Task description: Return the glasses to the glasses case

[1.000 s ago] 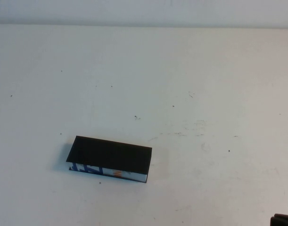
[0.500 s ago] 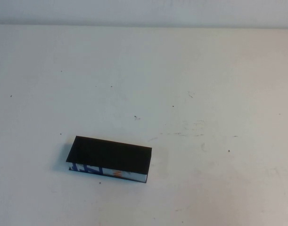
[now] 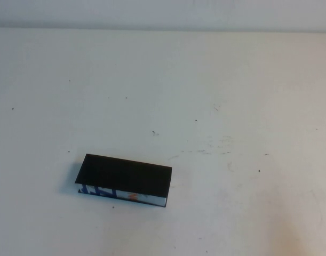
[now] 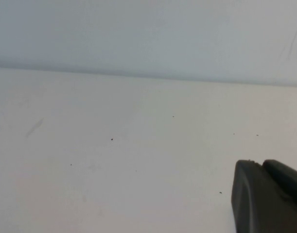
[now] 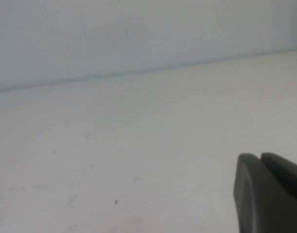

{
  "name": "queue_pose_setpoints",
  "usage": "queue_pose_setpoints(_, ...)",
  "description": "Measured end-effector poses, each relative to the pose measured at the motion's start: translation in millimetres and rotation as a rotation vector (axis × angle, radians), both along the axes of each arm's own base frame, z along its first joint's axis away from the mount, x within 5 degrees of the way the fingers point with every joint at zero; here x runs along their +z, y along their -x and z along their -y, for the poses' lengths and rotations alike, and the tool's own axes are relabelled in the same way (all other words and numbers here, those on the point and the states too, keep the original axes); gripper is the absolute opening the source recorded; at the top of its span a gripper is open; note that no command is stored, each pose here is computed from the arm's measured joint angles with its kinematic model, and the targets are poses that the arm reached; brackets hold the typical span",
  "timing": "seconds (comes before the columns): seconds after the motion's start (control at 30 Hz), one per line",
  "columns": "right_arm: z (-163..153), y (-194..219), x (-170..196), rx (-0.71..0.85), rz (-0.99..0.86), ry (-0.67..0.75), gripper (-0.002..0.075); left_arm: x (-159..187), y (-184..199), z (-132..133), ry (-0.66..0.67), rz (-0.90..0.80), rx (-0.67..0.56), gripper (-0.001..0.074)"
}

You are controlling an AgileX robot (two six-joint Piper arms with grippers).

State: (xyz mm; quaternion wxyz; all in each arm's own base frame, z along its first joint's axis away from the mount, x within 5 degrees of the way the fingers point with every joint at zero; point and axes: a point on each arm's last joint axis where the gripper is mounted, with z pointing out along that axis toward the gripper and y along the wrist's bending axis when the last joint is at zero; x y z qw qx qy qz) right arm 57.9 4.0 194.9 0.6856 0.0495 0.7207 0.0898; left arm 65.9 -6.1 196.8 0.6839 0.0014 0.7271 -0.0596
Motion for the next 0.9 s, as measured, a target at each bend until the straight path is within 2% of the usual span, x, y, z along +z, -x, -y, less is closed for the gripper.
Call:
queue_pose_setpoints(0.23,-3,5,-22,0.037,-0.231,0.046,-0.0011,0,0,0,0.000,0.000,0.000,-0.0004)
queue_pose_setpoints(0.9,-3,5,-22,0.042,-0.238,0.034,-0.0011,0,0,0,0.000,0.000,0.000,-0.0004)
